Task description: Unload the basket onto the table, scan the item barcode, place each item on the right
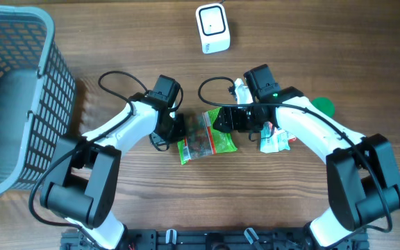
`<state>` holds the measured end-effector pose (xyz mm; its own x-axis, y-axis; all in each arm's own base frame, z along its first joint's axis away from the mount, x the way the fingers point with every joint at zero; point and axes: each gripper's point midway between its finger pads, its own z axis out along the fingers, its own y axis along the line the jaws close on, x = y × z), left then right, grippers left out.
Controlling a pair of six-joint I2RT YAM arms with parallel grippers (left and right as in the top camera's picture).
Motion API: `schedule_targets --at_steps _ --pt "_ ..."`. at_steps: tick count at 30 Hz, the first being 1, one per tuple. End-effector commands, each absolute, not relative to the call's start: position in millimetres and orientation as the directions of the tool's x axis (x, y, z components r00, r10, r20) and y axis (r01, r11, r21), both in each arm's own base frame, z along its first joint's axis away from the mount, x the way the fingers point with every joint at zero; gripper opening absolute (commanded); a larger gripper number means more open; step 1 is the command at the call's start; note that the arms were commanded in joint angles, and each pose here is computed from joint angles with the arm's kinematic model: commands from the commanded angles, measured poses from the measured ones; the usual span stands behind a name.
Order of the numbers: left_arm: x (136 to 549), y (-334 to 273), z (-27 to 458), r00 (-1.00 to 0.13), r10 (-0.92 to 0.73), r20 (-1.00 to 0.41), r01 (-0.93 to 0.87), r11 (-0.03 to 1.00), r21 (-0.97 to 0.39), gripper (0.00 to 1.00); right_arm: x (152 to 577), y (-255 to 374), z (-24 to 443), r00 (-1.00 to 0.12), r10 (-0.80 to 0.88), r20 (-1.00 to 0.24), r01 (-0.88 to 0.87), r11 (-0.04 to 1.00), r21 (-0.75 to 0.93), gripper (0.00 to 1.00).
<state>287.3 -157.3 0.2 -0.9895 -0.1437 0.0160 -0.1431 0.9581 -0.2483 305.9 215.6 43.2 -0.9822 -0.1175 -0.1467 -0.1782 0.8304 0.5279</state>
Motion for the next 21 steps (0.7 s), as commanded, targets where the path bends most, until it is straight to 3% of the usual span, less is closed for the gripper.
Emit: schedule_targets --at_steps 1,21 --pt "284 -160 -8 -0.992 -0.12 0.039 -0.126 0.956 -0.265 0.04 294 217 32 -0.981 -0.14 -0.131 -0.19 0.817 0.544 0.7" --pt "285 -161 -8 -0.992 -0.12 0.035 -0.124 0.955 -0.268 0.04 263 250 17 -0.991 -0.088 -0.098 -0.131 0.661 0.739 0.64"
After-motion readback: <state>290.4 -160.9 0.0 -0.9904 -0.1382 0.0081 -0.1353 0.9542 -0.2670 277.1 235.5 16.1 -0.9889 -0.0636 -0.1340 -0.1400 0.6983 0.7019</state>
